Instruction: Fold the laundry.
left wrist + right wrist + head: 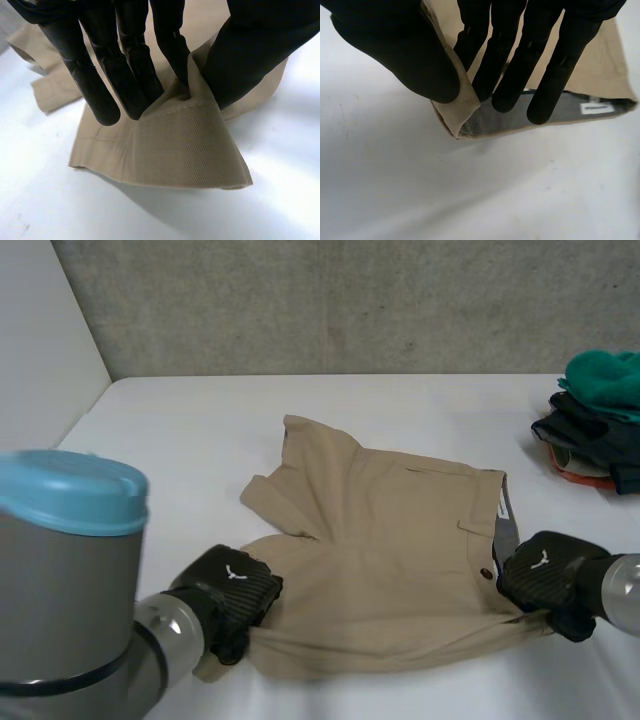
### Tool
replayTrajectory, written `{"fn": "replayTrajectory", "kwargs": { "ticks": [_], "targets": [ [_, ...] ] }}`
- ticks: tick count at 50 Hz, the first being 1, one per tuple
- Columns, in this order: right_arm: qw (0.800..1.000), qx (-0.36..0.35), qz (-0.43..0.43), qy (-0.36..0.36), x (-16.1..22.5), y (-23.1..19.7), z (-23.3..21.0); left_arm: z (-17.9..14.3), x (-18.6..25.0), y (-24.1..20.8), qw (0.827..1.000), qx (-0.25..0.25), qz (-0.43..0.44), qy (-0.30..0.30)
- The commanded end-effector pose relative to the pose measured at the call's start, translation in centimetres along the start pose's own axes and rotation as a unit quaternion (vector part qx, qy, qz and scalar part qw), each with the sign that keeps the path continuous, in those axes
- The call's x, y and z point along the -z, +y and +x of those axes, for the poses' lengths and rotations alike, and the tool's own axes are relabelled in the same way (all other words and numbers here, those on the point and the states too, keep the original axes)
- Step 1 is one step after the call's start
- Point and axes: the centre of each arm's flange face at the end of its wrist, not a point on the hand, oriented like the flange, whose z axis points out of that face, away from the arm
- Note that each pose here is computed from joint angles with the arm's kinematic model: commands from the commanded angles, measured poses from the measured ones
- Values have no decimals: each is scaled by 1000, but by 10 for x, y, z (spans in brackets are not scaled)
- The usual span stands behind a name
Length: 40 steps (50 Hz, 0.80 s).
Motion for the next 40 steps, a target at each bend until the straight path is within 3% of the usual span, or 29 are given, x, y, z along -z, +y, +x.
{"fn": "replayTrajectory", "kwargs": {
  "ticks": [1,14,27,40],
  "targets": [
    [999,-42,-4,18,-42,10,7,-5,-54,-3,999,-18,22,-22],
    [985,-77,59,144,-77,-13,44,-39,-124,-51,977,-35,175,-117],
    [951,-58,156,259,-130,-38,78,-78,-194,-86,908,-80,331,-242],
    [904,-19,179,388,-197,-34,112,-89,-258,-85,886,-110,392,-224]
  ]
}}
